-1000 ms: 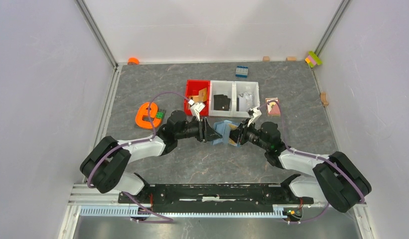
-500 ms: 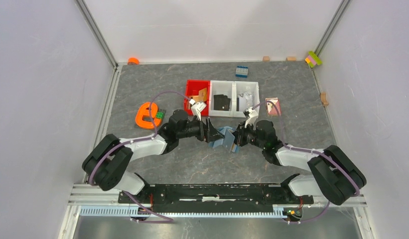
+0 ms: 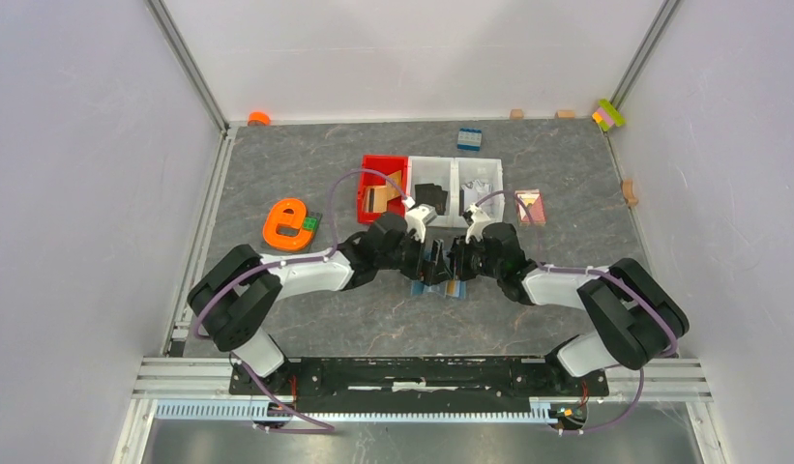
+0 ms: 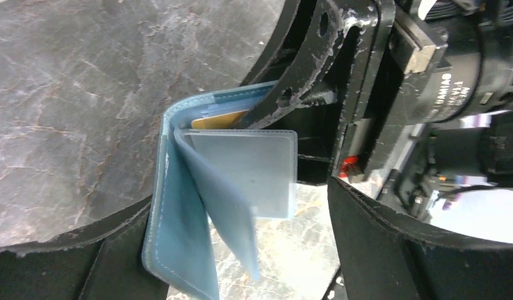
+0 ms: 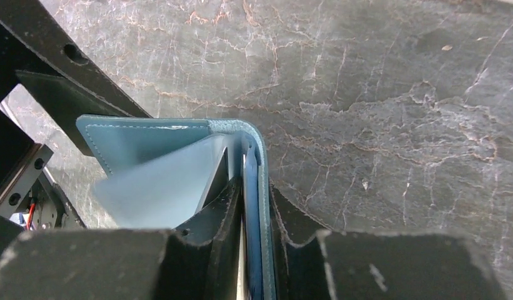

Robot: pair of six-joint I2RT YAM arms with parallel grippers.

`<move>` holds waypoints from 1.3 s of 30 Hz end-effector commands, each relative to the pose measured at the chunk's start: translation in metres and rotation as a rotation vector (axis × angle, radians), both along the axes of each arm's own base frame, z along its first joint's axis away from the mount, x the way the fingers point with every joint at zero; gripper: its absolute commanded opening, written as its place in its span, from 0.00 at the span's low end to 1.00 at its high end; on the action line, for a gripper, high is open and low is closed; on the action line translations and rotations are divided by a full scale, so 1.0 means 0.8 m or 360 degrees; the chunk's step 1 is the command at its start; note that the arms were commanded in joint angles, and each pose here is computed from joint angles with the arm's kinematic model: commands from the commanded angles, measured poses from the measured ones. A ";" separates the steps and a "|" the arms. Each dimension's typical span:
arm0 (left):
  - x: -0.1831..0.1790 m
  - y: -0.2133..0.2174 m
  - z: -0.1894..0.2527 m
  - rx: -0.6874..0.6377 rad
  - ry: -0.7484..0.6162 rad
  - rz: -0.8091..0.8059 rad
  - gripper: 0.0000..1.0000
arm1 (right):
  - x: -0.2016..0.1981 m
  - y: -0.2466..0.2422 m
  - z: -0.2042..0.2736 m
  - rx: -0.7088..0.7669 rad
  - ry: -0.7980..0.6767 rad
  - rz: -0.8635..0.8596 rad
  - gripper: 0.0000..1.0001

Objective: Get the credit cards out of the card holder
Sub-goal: Remove the credit card from the card holder.

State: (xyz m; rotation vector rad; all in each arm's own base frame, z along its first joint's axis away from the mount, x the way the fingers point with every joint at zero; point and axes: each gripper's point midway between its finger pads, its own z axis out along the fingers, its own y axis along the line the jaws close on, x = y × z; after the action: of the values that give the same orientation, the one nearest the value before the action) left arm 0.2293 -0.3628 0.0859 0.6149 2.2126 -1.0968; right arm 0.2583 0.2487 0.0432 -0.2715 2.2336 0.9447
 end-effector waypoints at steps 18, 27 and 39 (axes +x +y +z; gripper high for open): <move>0.010 0.028 -0.057 0.0873 -0.0233 0.0155 0.57 | 0.007 0.008 0.010 0.0116 0.0071 -0.0022 0.19; 0.019 0.044 -0.041 0.0734 -0.0155 0.0244 0.30 | 0.008 0.007 0.011 0.0109 0.0056 -0.0014 0.17; 0.026 0.059 -0.024 0.0272 0.0196 0.0222 0.33 | 0.011 0.005 0.010 0.0071 0.0031 0.0006 0.16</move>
State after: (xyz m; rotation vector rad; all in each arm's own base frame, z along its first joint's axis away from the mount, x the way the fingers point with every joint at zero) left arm 0.2536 -0.3159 0.0542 0.5409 2.4287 -0.7046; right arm 0.2538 0.2478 0.0349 -0.2064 2.3000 1.0099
